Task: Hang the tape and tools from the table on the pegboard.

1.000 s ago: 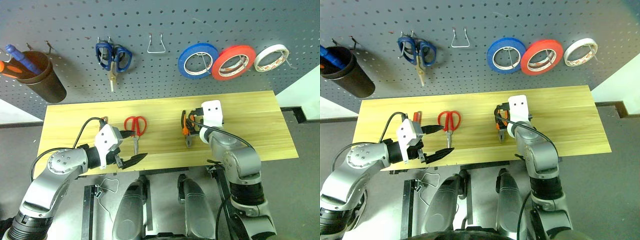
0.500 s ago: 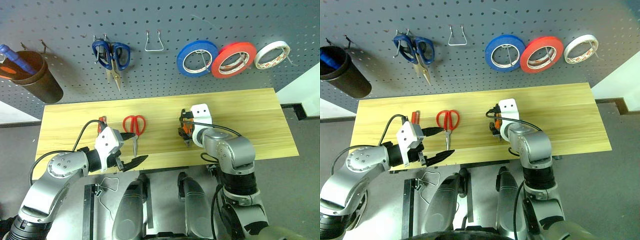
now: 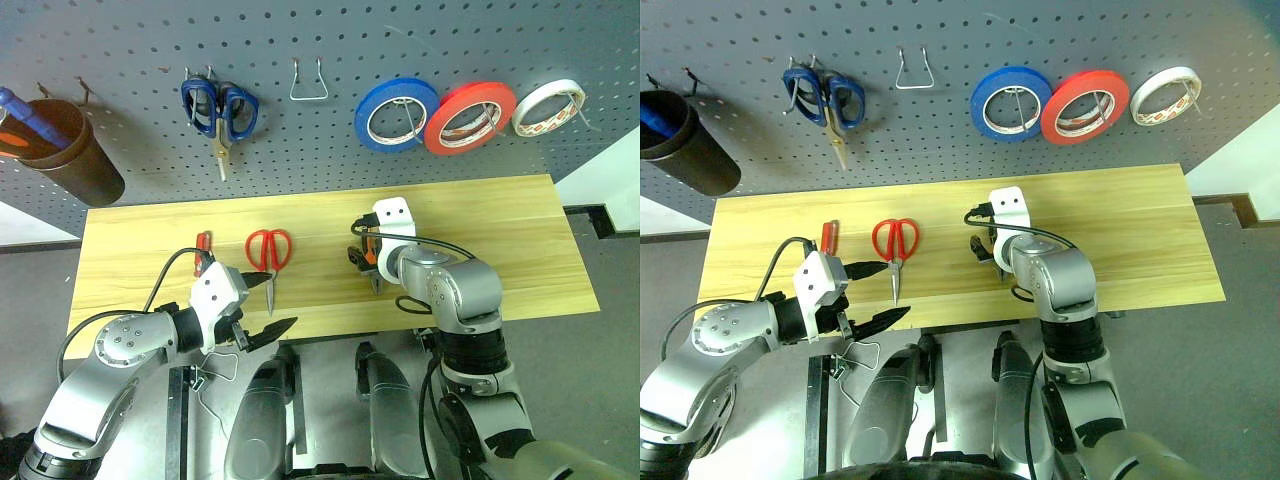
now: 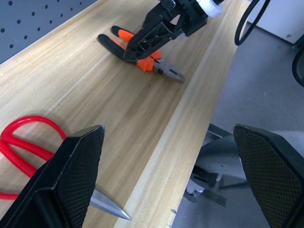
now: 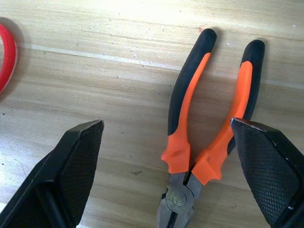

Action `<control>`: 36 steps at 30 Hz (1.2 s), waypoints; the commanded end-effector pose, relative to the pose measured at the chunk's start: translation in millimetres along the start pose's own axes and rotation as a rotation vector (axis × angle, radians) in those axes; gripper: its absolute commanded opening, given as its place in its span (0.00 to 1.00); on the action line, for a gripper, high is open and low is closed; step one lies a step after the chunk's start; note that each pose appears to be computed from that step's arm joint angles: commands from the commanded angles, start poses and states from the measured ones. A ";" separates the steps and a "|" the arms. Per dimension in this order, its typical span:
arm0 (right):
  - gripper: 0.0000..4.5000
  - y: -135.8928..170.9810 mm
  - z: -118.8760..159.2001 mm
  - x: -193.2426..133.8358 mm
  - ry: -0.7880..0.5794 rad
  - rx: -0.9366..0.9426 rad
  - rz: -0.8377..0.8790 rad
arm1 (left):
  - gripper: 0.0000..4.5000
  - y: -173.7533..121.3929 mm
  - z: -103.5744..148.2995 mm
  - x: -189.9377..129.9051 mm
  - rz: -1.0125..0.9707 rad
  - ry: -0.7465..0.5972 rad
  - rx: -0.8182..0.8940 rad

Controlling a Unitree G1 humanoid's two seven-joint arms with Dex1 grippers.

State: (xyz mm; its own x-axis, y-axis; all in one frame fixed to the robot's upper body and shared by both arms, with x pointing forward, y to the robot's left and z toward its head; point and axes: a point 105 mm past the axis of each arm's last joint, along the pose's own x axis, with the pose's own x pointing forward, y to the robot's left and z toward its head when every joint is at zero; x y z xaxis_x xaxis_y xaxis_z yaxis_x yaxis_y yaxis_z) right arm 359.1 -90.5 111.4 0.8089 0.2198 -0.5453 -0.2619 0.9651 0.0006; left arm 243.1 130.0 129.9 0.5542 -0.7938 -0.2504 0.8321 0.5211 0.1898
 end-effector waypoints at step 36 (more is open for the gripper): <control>0.99 -8.4 2.8 9.7 0.082 0.072 -0.082 | 1.00 -10.0 8.5 -6.8 -0.005 -0.014 -0.002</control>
State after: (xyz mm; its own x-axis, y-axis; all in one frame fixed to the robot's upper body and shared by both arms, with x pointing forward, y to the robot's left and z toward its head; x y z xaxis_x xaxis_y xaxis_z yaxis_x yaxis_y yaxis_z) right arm 368.8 -98.0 102.5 0.7651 0.1227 -0.6321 -0.1506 0.9885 0.0096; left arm 235.9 128.6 129.8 0.5508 -0.7936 -0.2585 0.8346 0.5243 0.1686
